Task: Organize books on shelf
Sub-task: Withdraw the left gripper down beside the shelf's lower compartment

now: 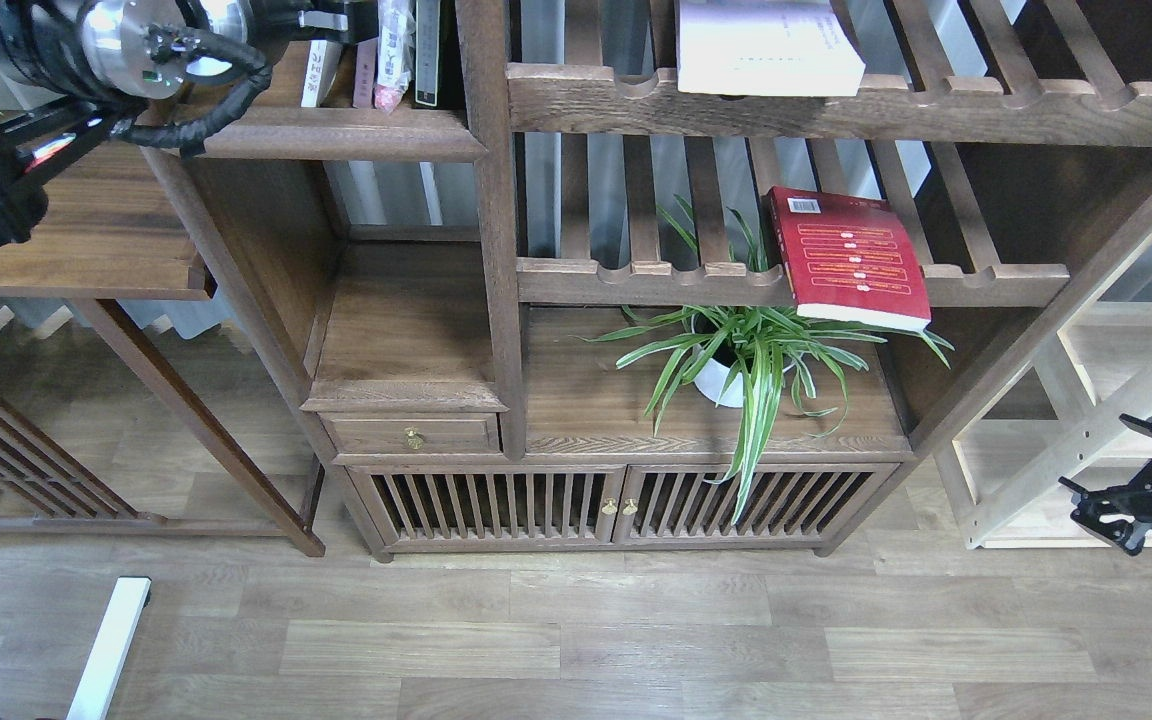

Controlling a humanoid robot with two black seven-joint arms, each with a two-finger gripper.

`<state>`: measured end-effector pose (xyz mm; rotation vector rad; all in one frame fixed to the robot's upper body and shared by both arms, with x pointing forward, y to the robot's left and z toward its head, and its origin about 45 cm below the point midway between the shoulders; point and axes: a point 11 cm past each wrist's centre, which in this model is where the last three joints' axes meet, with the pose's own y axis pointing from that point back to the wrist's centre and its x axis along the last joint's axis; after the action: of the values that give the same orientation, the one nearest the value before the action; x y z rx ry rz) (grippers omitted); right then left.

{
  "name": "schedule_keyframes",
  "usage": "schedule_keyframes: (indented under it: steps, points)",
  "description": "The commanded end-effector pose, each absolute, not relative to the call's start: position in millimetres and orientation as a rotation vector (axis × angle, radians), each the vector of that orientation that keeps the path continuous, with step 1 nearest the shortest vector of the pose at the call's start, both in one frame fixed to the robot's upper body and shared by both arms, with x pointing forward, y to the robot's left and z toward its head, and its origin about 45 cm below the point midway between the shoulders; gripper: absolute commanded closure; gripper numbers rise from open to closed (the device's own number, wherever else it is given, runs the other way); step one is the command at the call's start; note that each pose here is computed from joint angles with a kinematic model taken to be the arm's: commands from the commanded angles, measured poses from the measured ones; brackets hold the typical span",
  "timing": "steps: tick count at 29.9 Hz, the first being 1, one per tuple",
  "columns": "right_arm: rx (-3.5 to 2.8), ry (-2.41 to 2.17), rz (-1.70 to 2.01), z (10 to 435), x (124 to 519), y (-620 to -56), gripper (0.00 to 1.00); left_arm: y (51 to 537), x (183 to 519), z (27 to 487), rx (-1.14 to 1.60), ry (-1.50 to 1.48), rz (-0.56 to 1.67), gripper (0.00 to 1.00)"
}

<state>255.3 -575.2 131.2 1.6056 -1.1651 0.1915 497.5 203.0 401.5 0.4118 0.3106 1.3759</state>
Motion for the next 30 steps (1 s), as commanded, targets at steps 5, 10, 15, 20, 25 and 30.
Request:
schedule_keyframes:
  steps: [5, 10, 15, 20, 25, 30]
  points:
    - [1.609, -1.163, 0.191, 129.9, 255.6, -573.6, 0.09, 206.3, 483.4, 406.1, 0.423, 0.297, 1.336, 0.17]
    - [1.608, -1.161, 0.188, 129.7, 254.4, -574.4, 0.09, 215.7, 469.5, 409.6, 0.437, 0.288, 1.316, 0.17]
    - [1.611, -1.158, 0.186, 128.5, 254.5, -573.1, 0.09, 228.1, 449.1, 410.3, 0.46, 0.282, 1.29, 0.17]
    - [1.614, -1.157, 0.186, 127.5, 254.9, -571.8, 0.09, 243.1, 424.1, 403.3, 0.497, 0.283, 1.257, 0.17]
    - [1.614, -1.157, 0.186, 127.5, 254.9, -571.8, 0.09, 249.1, 399.6, 380.4, 0.547, 0.319, 1.208, 0.17]
    - [1.61, -1.156, 0.18, 126.1, 251.7, -573.1, 0.09, 249.7, 375.6, 345.6, 0.607, 0.347, 1.142, 0.17]
